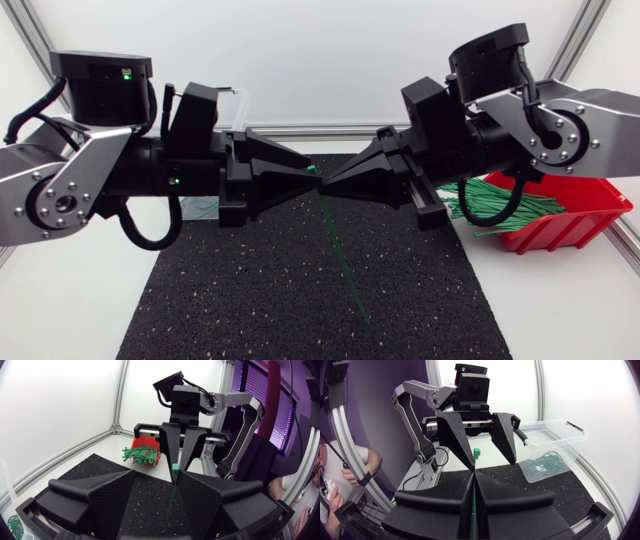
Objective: Take a green cable tie from the red box, thread the tail through the head to close it, then place it in the transparent bin on the left.
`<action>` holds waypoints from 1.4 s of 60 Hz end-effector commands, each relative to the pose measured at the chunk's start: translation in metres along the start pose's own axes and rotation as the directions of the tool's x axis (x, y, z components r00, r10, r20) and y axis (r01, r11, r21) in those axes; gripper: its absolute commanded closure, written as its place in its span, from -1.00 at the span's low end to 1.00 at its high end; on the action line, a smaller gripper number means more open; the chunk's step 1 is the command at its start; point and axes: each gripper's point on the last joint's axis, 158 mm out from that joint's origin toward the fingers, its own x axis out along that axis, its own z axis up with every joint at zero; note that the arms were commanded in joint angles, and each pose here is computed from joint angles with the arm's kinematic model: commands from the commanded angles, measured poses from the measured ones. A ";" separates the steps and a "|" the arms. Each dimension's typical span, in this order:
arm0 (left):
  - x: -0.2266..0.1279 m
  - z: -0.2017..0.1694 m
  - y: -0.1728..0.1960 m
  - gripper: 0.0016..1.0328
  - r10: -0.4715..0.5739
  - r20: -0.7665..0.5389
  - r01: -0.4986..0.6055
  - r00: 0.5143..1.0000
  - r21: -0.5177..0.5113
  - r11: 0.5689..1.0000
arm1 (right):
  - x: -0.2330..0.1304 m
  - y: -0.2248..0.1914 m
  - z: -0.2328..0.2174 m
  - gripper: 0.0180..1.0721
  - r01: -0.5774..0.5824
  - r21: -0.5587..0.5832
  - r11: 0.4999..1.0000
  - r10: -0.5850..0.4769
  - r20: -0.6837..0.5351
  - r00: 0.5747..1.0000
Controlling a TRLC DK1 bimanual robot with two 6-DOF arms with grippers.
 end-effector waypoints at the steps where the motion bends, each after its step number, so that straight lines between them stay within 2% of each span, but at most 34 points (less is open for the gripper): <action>1: 0.005 0.006 0.002 0.18 -0.011 0.005 0.011 1.000 -0.007 1.000 | 0.001 0.007 -0.001 0.89 -0.006 0.005 1.000 0.006 0.006 1.000; 8: 0.005 0.006 0.002 0.49 -0.011 0.005 0.011 1.000 -0.007 1.000 | 0.002 0.006 -0.002 0.89 0.003 -0.002 1.000 -0.003 0.003 1.000; 14: 0.003 0.010 0.003 0.56 -0.004 0.013 0.004 1.000 -0.001 1.000 | 0.003 0.002 -0.004 0.87 0.024 -0.002 1.000 -0.024 0.000 1.000; 18: 0.001 0.014 0.004 0.69 0.000 0.022 -0.001 1.000 0.008 1.000 | 0.004 0.001 -0.006 0.60 0.031 0.003 1.000 -0.031 -0.002 1.000; 20: -0.001 0.015 0.005 0.69 0.006 0.026 -0.007 1.000 0.010 1.000 | 0.004 0.000 -0.008 0.47 0.032 0.003 0.999 -0.032 -0.002 0.999; 22: -0.002 0.017 0.007 0.69 0.011 0.029 -0.011 1.000 0.011 1.000 | 0.005 0.001 -0.009 0.41 0.032 0.002 0.999 -0.032 -0.004 0.999; 40: -0.008 0.021 0.006 0.69 0.020 0.040 -0.021 0.999 0.017 1.000 | 0.017 0.003 -0.017 0.41 0.023 -0.005 1.000 -0.023 -0.024 0.999; 48: -0.008 0.019 0.007 0.69 0.023 0.037 -0.024 0.999 0.017 1.000 | 0.019 -0.008 -0.025 0.41 0.063 0.003 0.998 -0.062 -0.052 0.997; 52: -0.010 0.017 0.009 0.69 0.030 0.036 -0.031 0.999 0.017 0.999 | 0.021 -0.013 -0.035 0.31 0.082 0.005 0.997 -0.082 -0.077 0.994; 55: -0.013 0.015 0.012 0.67 0.044 0.034 -0.044 0.998 0.017 0.999 | 0.025 -0.015 -0.043 0.30 0.105 -0.008 0.994 -0.105 -0.109 0.988; 63: -0.023 0.004 0.026 0.34 0.109 -0.005 -0.108 0.994 0.026 0.994 | 0.037 -0.020 -0.063 0.30 0.160 -0.038 0.986 -0.164 -0.192 0.968; 68: -0.028 -0.007 0.038 0.29 0.160 -0.047 -0.158 0.986 0.039 0.987 | 0.046 -0.027 -0.075 0.30 0.187 -0.039 0.982 -0.191 -0.246 0.950; 78: -0.041 -0.046 0.045 -0.14 0.206 -0.172 -0.196 0.963 0.072 0.978 | 0.067 -0.043 -0.107 0.30 0.245 -0.038 0.969 -0.242 -0.367 0.898; 84: -0.051 -0.056 0.043 -0.34 0.232 -0.191 -0.215 0.954 0.103 0.971 | 0.075 -0.056 -0.116 0.30 0.274 -0.012 0.962 -0.255 -0.402 0.879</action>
